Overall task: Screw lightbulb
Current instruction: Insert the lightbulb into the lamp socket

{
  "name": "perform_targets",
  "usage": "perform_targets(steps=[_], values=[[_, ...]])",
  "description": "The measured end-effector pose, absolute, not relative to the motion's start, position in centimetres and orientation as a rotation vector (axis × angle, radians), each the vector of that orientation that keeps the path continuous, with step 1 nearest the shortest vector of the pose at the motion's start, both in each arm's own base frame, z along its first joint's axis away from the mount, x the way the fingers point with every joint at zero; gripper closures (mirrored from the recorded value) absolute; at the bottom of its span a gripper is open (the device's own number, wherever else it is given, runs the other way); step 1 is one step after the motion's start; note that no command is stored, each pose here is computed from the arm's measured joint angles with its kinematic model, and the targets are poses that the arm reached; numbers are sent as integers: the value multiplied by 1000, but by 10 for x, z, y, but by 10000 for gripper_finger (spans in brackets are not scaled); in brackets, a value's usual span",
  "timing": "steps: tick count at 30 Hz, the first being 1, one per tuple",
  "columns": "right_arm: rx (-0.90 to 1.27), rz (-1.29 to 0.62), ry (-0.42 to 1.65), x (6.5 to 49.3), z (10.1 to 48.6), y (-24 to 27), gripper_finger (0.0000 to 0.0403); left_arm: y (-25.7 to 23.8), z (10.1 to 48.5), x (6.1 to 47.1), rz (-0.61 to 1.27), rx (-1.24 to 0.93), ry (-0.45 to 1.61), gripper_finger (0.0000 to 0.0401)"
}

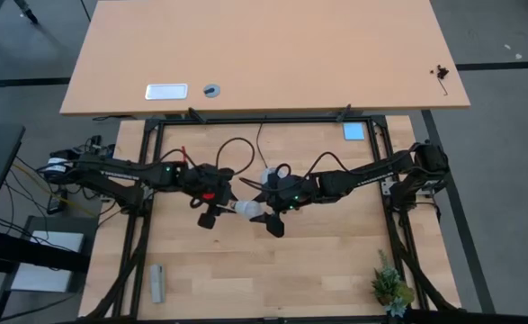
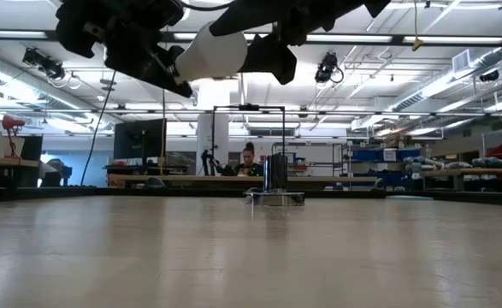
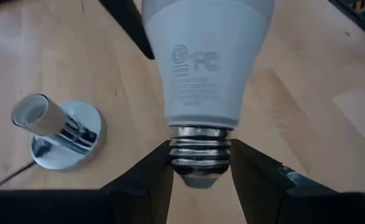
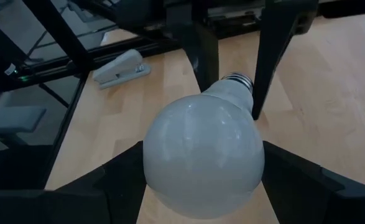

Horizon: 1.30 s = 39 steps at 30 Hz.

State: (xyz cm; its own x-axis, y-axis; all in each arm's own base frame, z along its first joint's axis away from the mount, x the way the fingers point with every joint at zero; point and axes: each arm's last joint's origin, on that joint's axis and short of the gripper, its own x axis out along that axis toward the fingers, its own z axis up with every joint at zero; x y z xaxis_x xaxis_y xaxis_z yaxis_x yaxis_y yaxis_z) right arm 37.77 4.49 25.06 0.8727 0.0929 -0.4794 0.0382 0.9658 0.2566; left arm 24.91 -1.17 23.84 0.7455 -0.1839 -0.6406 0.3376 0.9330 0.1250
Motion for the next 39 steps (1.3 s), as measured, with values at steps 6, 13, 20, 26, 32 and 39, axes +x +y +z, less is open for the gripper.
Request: perform_targets(steps=[6,13,20,26,32,39], values=[[274,34,498,378,252,45,115,-14,239,249,-281,254,671,242],[281,49,505,378,252,45,115,-18,240,249,-274,222,673,242],[290,56,533,377,250,45,115,-19,255,252,-267,195,663,242],[292,59,541,376,250,45,115,-20,253,258,-276,197,693,242],[292,58,545,376,249,45,115,-20,244,264,-287,212,719,246],[291,60,545,376,249,45,115,-20,245,265,-288,220,707,299]])
